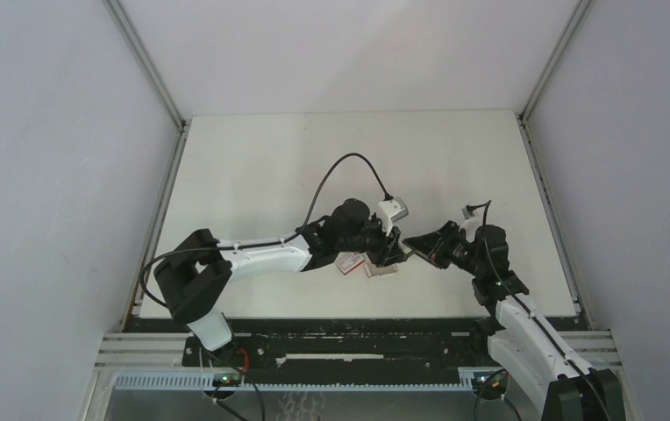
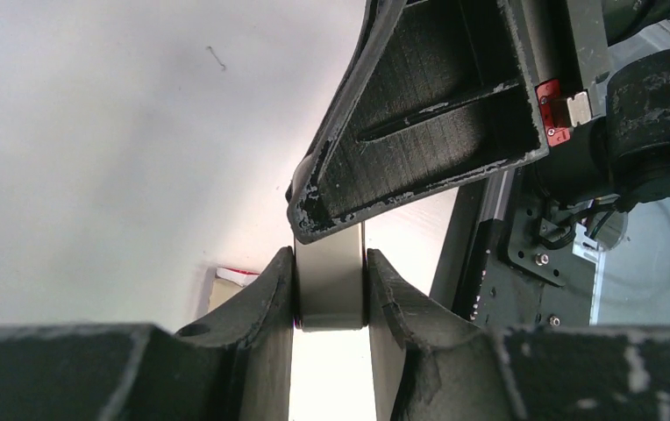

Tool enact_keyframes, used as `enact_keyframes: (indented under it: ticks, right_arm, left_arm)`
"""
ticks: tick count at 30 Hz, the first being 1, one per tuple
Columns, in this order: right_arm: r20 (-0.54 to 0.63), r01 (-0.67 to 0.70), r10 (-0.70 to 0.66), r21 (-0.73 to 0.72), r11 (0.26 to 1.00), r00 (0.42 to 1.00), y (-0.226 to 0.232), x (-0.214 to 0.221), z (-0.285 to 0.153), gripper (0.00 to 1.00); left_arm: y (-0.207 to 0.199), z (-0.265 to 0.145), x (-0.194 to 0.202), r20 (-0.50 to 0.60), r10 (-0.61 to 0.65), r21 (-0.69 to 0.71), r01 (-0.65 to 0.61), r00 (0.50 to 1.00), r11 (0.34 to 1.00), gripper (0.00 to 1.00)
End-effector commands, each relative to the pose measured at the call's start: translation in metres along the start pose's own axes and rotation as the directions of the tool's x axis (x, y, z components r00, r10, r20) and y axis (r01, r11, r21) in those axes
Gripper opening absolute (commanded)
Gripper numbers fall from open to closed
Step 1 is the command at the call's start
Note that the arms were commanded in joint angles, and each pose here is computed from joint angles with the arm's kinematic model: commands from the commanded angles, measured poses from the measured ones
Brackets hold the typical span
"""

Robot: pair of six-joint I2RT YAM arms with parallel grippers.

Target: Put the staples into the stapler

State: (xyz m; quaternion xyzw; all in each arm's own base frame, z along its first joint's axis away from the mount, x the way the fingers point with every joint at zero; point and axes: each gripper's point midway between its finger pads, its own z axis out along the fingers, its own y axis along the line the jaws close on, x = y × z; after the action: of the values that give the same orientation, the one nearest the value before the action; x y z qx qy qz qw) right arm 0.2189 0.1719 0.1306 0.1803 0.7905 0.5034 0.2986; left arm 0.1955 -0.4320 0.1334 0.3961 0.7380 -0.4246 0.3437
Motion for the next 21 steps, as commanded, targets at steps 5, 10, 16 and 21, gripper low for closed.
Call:
enact_keyframes:
  ticks: [5,10,16,21]
  right_arm:
    - [0.021,0.039,-0.038,-0.041,0.998,0.999,0.014,-0.002,-0.001,0.00]
    - [0.062,0.076,-0.073,-0.038,0.996,0.995,0.017,-0.008,-0.005,0.00]
    - [0.045,0.161,-0.160,-0.043,0.986,0.986,0.023,-0.012,-0.008,0.99]
    - [0.051,0.178,-0.177,-0.021,0.984,0.983,0.018,-0.016,-0.010,1.00]
  left_arm:
    - [-0.020,-0.009,-0.026,0.088,0.027,0.055,-0.032,0.996,0.998,0.00]
    - [-0.018,-0.011,-0.025,0.079,0.038,0.048,-0.042,0.996,0.998,0.00]
    - [-0.019,-0.012,-0.023,0.073,0.047,0.050,-0.051,0.996,0.997,0.00]
    - [-0.018,-0.013,-0.025,0.074,0.051,0.043,-0.054,0.996,0.998,0.00]
